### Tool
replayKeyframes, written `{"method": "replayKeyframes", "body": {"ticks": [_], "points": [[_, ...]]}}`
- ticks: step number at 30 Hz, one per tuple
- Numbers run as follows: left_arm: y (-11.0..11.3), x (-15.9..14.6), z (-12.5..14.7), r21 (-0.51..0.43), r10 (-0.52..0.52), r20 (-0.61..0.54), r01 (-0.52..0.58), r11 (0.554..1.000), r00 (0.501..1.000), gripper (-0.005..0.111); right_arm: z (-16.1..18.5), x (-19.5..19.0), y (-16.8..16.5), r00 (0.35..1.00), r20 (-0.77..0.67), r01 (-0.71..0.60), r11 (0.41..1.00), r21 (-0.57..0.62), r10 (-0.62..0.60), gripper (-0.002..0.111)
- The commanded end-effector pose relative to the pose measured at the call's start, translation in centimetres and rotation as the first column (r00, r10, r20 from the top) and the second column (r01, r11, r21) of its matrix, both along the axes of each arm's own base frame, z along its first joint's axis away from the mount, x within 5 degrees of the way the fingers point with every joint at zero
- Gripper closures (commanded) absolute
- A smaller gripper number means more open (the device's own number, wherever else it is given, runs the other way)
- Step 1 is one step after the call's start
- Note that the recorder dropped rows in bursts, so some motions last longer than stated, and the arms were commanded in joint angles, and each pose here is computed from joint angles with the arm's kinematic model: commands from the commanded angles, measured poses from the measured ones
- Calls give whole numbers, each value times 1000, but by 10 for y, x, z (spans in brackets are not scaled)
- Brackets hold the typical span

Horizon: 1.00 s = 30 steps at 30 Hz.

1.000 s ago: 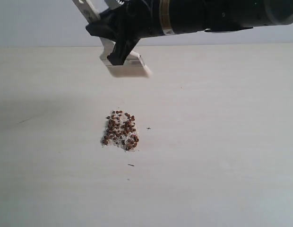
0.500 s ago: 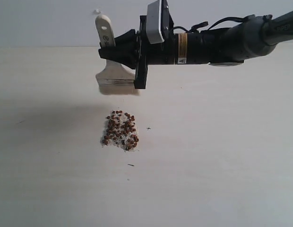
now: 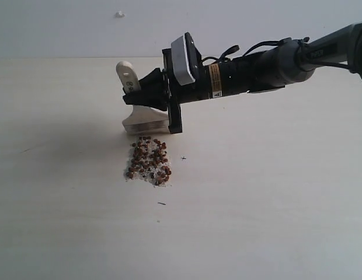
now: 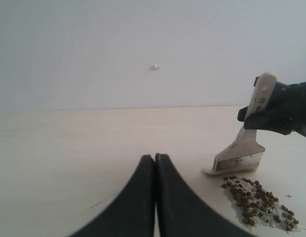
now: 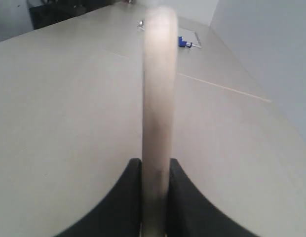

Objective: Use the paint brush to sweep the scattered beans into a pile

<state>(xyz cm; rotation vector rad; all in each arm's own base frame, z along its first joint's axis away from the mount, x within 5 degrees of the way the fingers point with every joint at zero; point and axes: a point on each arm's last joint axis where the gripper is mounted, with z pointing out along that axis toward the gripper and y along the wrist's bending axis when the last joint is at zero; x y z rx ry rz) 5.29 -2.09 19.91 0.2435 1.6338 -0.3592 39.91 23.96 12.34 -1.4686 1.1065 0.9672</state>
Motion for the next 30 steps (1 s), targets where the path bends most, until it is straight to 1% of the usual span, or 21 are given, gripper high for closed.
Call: {"method": "replayKeyframes", "body": {"ticks": [1,3,4,13,18,24,30], "points": [[0,-1,1,-7,-6,8,6,1000,1000,107,-2,-1,-2,999,-40,-30,999,-37,29,108],[0,-1,1,-7,-6,8,6,1000,1000,107,-5,-4,-3,997,-57,-51,997,-65,47,108],[0,-1,1,-7,-6,8,6,1000,1000,107,-5,-4,-3,995,-89,-54,996,-76,47,108],[0,-1,1,-7,-6,8,6,1000,1000,107,-1,-4,-3,966,-259,-25,996,-84,2,108],[0,-1,1,-7,-6,8,6,1000,1000,107,22,-4,-3,970,-243,-12,998,-63,-4,108],[0,-1,1,-7,-6,8,6,1000,1000,107,31,0,-2,966,-257,40,999,1,-39,108],[0,-1,1,-7,-6,8,6,1000,1000,107,38,2,-2,975,-215,59,998,38,-49,108]]}}
